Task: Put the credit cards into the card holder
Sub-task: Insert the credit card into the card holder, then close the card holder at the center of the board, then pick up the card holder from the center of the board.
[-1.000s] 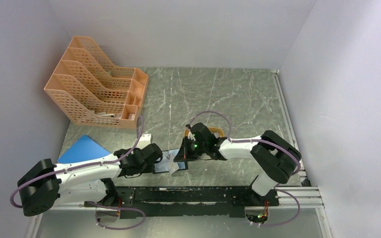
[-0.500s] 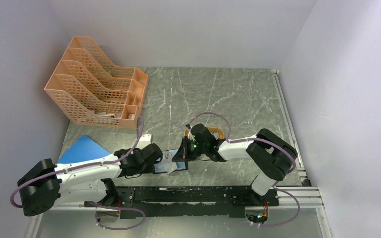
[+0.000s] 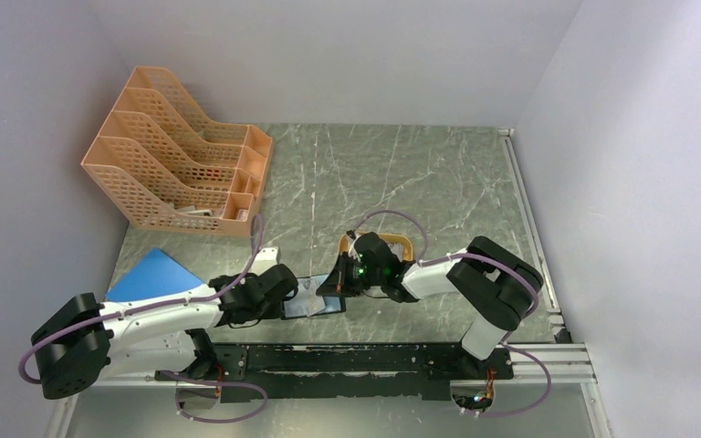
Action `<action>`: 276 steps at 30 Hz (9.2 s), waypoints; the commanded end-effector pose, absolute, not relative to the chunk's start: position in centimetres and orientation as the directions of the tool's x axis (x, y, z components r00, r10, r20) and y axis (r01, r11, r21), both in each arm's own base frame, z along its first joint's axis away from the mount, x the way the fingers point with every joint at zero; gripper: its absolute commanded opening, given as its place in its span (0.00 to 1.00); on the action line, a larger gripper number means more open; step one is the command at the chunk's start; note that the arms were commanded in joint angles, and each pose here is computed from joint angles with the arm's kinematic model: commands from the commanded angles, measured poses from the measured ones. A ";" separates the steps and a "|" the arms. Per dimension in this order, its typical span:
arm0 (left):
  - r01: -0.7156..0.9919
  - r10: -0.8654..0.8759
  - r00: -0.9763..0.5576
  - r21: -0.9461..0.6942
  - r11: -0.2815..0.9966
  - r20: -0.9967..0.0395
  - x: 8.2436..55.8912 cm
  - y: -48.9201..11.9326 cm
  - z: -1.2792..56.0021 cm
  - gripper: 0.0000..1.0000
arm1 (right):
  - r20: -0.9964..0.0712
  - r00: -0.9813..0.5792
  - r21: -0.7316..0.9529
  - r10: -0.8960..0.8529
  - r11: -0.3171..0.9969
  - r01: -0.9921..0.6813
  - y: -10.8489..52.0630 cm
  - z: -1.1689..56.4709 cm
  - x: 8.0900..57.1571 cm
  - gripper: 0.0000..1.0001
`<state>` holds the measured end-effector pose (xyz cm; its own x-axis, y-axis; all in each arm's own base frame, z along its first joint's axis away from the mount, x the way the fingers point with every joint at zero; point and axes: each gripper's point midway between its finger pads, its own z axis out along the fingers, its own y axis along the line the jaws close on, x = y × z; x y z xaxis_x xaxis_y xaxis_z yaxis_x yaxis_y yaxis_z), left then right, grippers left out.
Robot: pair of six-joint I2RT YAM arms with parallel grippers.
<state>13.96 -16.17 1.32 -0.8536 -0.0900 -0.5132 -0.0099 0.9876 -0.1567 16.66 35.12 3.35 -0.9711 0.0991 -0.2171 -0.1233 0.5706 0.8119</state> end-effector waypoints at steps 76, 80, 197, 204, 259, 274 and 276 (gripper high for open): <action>0.011 -0.116 -0.870 -0.256 0.967 -0.478 13.2 -17.6 1.2 0.17 | -0.282 -0.959 0.703 -0.009 0.679 -0.213 37.4 1.9 14.6 0.39; 0.018 -0.119 -0.868 -0.270 0.963 -0.482 13.4 -18.1 1.5 0.17 | -0.287 -0.957 0.694 -0.044 0.680 -0.239 38.1 1.8 14.2 0.39; -0.001 -0.231 -0.759 -0.354 0.935 -0.609 15.3 -16.7 7.2 0.21 | -0.475 -0.865 0.568 -0.160 0.695 -0.440 40.8 9.5 16.1 0.53; 0.002 -0.240 -0.735 -0.357 0.934 -0.634 15.7 -16.3 8.5 0.23 | -0.531 -0.835 0.495 -0.146 0.746 -0.446 37.1 14.0 16.3 0.70; 0.133 -0.059 -0.908 -0.419 0.898 -0.415 14.1 -23.5 2.3 0.34 | -0.390 -0.921 0.491 0.020 0.850 -0.190 29.3 3.1 14.8 0.64; 0.079 -0.088 -0.900 -0.360 0.930 -0.426 13.8 -21.1 0.6 0.11 | -0.322 -0.945 0.620 0.054 0.766 -0.168 30.6 3.5 14.1 0.63; 0.070 -0.092 -0.900 -0.349 0.934 -0.427 13.8 -20.7 0.3 0.10 | -0.302 -0.951 0.643 0.069 0.751 -0.150 30.6 3.4 14.0 0.63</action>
